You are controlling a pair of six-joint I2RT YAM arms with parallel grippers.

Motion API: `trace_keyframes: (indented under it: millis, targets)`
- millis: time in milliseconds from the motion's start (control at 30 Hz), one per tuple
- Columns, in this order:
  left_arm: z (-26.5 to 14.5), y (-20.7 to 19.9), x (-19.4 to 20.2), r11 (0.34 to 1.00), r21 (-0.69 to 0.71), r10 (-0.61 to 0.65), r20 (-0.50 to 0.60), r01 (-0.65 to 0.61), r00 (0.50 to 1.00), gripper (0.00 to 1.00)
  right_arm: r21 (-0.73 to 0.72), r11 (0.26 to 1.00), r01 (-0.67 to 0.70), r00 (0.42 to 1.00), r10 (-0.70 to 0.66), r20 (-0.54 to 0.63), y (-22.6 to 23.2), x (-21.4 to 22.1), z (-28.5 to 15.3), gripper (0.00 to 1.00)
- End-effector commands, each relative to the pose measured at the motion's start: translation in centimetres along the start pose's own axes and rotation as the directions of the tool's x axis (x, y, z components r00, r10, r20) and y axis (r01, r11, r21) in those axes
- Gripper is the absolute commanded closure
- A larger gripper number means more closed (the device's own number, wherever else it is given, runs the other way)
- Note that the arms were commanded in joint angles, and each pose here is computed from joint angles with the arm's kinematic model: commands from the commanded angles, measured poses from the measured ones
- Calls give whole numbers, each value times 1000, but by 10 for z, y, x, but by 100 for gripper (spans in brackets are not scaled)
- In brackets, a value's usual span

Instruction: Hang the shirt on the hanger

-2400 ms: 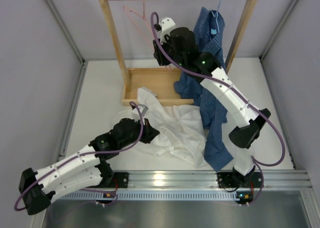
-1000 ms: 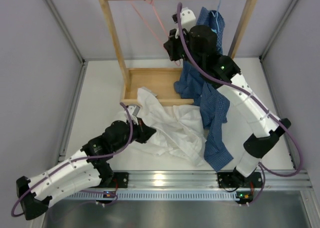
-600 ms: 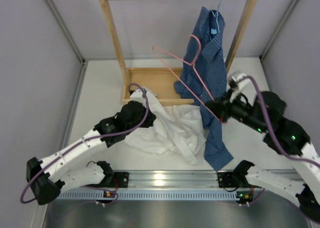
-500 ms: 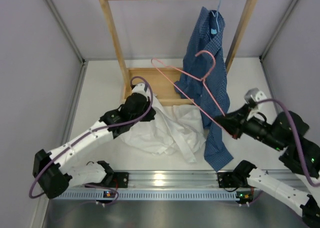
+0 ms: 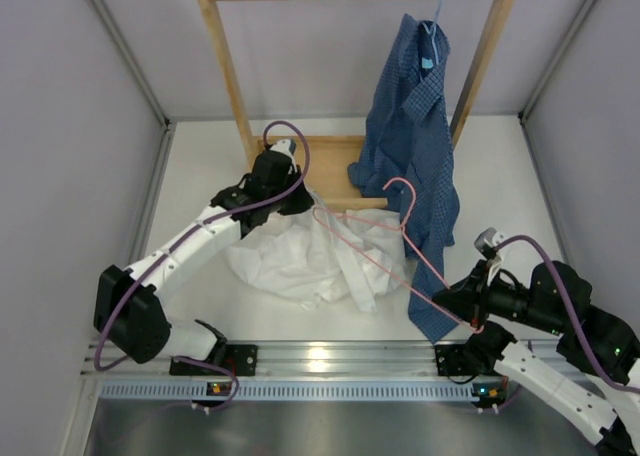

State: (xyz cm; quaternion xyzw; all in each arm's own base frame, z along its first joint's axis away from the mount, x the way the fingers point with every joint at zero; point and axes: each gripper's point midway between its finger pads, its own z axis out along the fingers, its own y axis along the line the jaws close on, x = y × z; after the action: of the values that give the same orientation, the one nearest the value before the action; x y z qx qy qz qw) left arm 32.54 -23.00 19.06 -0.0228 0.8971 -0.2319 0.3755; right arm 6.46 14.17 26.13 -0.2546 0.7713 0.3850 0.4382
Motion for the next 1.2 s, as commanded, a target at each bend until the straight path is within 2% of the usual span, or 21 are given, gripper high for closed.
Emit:
trace_keyframes:
  millis: [0, 133, 300, 467, 700, 867, 933, 1033, 1067, 1133, 1167]
  targets:
    - [-2, -29, -26, 993, 114, -27, 54, 21, 998, 100, -1, 999, -46, 999, 46, -9, 1, 4, 2, 100]
    - [-2, -39, -21, 985, 167, -47, 29, 42, 998, 100, 42, 998, -50, 999, 51, -4, -6, -2, 7, 100]
    - [-10, -47, -15, 974, 221, -50, 9, 47, 999, 100, 238, 969, -61, 997, 69, -26, -41, -5, 16, 100]
    - [-21, -54, -7, 958, 280, -66, -4, 64, 998, 100, 309, 949, -59, 994, 83, -66, -51, -10, 22, 100]
    - [-16, -62, 8, 958, 281, -52, -39, 60, 998, 100, 407, 912, -48, 996, 76, -53, -65, -26, 16, 100]
    - [-1, -58, 18, 976, 208, -52, -67, 65, 996, 100, 477, 879, -11, 997, 45, -60, -72, -43, 3, 100]
    - [-1, -65, 18, 972, 228, -45, -76, 61, 996, 100, 454, 891, 3, 997, 32, -71, -67, -47, 5, 100]
    - [-13, -91, 10, 955, 298, 24, -45, -9, 999, 100, 285, 957, 45, 987, 2, -162, -45, -31, 27, 100]
    - [-19, -100, 11, 946, 322, 50, -38, -35, 998, 100, 185, 982, 48, 982, -12, -188, -31, -23, 34, 100]
    - [-36, -112, -4, 937, 342, 74, 8, -72, 997, 100, 70, 996, 50, 982, -36, -184, -17, -14, 46, 100]
    - [-44, -111, 1, 940, 326, 106, 0, -100, 994, 100, -13, 999, 39, 982, -41, -187, -5, -10, 48, 100]
